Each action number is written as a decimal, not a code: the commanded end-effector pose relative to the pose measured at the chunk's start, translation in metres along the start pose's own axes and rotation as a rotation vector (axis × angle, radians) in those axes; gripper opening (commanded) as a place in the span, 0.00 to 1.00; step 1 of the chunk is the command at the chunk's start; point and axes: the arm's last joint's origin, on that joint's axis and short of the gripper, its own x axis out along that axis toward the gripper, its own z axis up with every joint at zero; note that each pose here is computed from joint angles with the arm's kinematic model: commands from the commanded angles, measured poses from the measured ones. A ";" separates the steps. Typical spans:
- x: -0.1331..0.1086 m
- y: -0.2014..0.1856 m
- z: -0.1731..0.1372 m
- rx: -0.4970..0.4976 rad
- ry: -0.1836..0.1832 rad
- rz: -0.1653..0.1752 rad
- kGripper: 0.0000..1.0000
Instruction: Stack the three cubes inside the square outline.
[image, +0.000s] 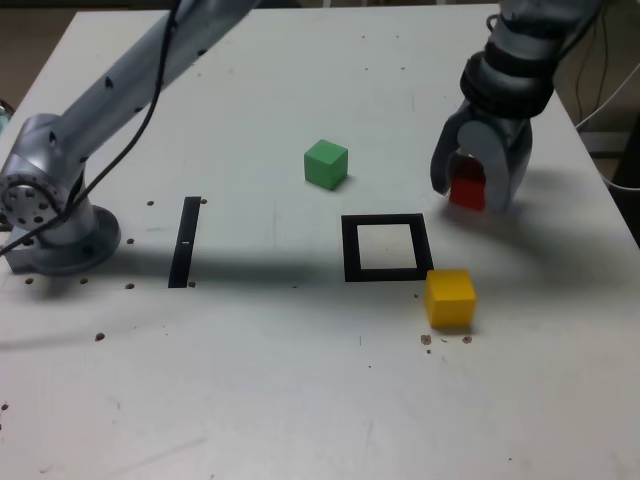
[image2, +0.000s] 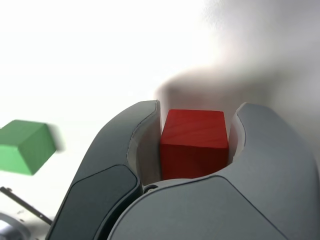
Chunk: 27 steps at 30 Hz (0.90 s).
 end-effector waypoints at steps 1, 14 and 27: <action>-0.013 -0.009 -0.013 -0.044 0.006 -0.002 0.48; -0.036 -0.068 -0.060 -0.236 0.030 -0.039 0.48; -0.019 -0.106 -0.080 -0.401 -0.017 -0.123 0.48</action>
